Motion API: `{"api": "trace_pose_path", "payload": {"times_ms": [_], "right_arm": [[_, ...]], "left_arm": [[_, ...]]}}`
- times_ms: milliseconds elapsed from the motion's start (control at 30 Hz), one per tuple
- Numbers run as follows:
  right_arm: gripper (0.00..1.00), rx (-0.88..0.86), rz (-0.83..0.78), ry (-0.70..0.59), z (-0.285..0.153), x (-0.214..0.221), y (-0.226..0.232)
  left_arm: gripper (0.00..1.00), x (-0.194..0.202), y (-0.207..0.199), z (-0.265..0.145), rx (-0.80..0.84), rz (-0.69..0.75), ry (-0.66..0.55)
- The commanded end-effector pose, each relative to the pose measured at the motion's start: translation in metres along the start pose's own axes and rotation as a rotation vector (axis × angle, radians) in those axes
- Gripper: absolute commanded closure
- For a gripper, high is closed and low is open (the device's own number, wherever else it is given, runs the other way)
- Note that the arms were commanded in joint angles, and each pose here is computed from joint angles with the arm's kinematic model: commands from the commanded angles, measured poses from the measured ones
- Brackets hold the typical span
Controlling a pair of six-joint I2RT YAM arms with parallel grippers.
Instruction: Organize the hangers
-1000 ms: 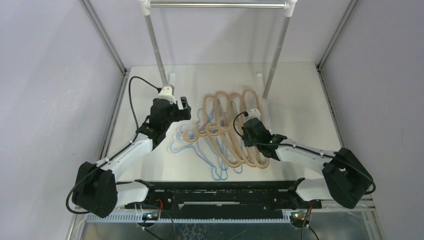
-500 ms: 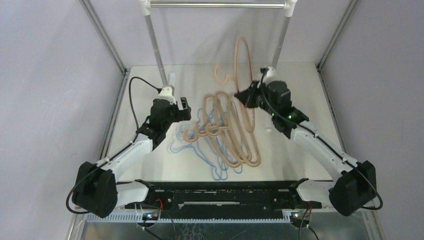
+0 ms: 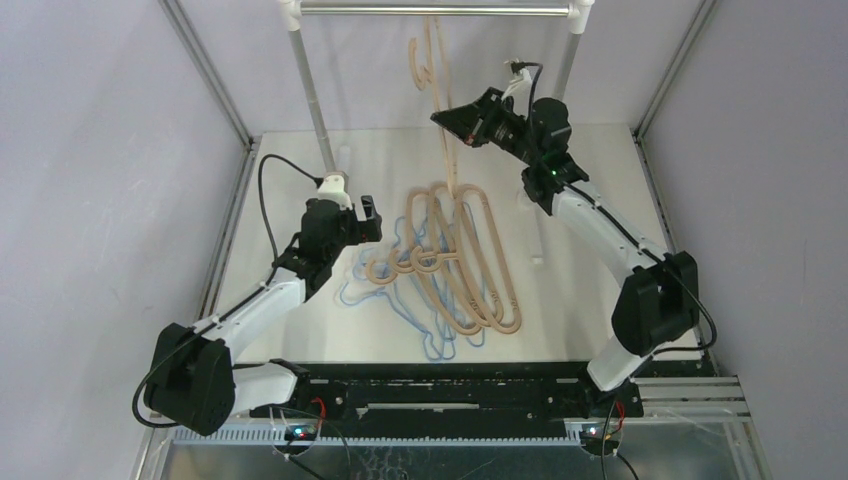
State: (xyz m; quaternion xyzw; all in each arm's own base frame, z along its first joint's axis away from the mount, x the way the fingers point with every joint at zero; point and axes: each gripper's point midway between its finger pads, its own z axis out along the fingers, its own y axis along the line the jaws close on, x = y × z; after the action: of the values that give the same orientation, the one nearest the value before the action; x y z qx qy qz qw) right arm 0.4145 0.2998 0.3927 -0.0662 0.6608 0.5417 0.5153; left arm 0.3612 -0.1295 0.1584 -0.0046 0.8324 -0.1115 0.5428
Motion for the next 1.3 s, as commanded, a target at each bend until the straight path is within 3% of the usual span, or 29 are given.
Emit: {"api": "trace_pose_path", "payload": {"times_ms": [0, 533, 1033, 1100, 1200, 1267], "right_arm": [[1.0, -0.2, 0.047, -0.097, 0.01, -0.036, 0.045], [1.0, -0.29, 0.143, -0.24, 0.037, -0.076, 0.055], [1.0, -0.102, 0.336, -0.256, 0.078, -0.077, -0.019], [0.94, -0.096, 0.347, -0.244, 0.078, -0.073, -0.024], [0.77, -0.08, 0.33, -0.234, 0.074, -0.067, -0.027], [0.6, -0.065, 0.311, -0.236, 0.067, -0.066, -0.025]], "left_arm": [[0.01, -0.009, 0.001, -0.003, -0.004, 0.012, -0.047], [0.01, -0.007, 0.004, -0.001, -0.019, 0.022, -0.039], [0.01, -0.009, 0.006, -0.004, -0.027, 0.028, -0.047], [0.0, -0.01, 0.006, -0.004, -0.028, 0.028, -0.046], [0.01, -0.008, 0.006, -0.003, -0.028, 0.03, -0.042], [0.01, -0.008, 0.006, -0.002, -0.028, 0.03, -0.039]]}}
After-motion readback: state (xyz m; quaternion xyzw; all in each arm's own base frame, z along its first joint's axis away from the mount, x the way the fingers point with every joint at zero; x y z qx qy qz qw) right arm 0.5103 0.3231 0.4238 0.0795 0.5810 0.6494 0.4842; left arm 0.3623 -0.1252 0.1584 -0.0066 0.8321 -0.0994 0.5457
